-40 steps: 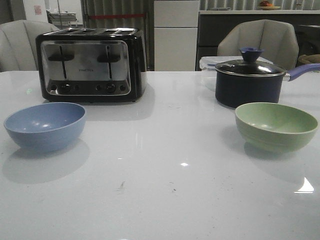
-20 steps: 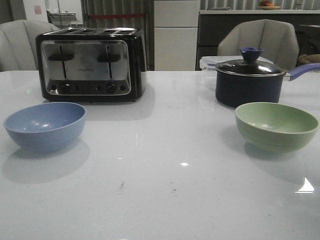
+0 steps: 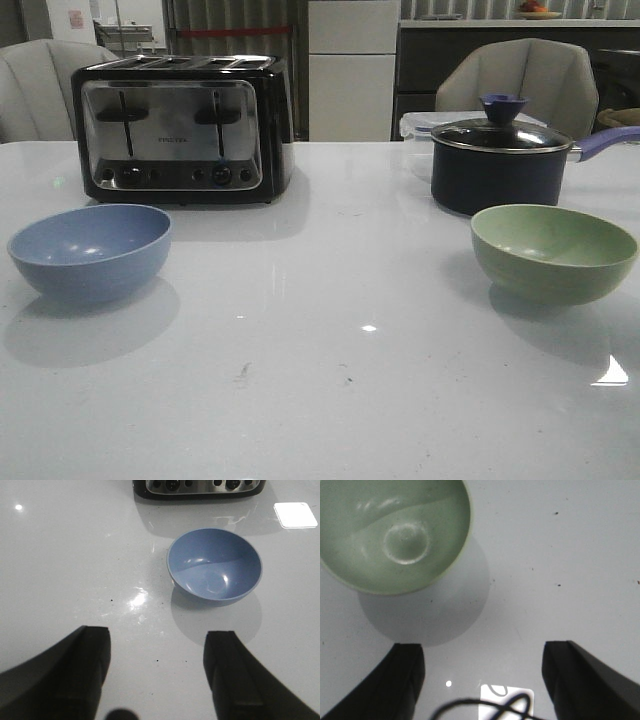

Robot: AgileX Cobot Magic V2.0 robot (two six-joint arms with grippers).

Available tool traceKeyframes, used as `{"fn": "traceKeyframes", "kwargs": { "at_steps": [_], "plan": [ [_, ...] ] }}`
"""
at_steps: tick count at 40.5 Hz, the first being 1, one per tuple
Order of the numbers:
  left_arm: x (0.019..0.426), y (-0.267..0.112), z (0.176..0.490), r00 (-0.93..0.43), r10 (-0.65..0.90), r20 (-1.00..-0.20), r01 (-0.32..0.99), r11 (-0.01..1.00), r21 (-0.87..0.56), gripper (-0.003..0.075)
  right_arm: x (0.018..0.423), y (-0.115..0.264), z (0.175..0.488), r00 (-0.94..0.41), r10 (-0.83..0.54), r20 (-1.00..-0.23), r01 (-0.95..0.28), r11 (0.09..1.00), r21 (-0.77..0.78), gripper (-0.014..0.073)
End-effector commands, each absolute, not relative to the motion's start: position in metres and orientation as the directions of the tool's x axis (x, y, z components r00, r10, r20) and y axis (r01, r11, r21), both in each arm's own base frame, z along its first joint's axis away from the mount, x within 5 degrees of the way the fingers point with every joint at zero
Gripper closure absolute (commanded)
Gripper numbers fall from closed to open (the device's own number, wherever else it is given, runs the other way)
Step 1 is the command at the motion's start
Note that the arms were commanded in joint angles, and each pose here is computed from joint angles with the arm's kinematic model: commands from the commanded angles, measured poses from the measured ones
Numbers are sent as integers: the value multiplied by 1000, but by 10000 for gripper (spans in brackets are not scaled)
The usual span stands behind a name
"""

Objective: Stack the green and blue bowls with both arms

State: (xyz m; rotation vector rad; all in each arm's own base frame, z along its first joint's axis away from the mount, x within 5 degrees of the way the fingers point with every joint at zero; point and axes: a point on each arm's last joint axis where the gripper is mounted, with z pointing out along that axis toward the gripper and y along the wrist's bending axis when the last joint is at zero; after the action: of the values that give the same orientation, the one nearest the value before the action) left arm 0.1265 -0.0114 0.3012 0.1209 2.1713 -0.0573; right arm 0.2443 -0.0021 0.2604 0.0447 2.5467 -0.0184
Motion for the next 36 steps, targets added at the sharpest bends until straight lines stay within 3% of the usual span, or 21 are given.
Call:
{"fn": "traceKeyframes", "kwargs": {
  "at_steps": [1,15,26,32,36],
  "plan": [
    [133,-13,315,-487,50,-872,108,994,-3,288,272,-8,271,-802,81,-592,76,997,35,2],
    [133,-13,315,-487,50,-872,108,994,-3,337,342,-5,246,-867,120,-485,59,989,138,2],
    [133,-13,314,-489,50,-871,108,994,-3,337,379,-6,225,-885,120,-449,62,988,141,11],
    [133,-13,314,-489,50,-871,108,994,-3,337,387,-6,216,-905,112,-410,60,989,138,146],
    [133,-13,314,-490,50,-870,108,994,-3,337,389,-6,215,-907,110,-407,59,989,135,319]
  ]
}}
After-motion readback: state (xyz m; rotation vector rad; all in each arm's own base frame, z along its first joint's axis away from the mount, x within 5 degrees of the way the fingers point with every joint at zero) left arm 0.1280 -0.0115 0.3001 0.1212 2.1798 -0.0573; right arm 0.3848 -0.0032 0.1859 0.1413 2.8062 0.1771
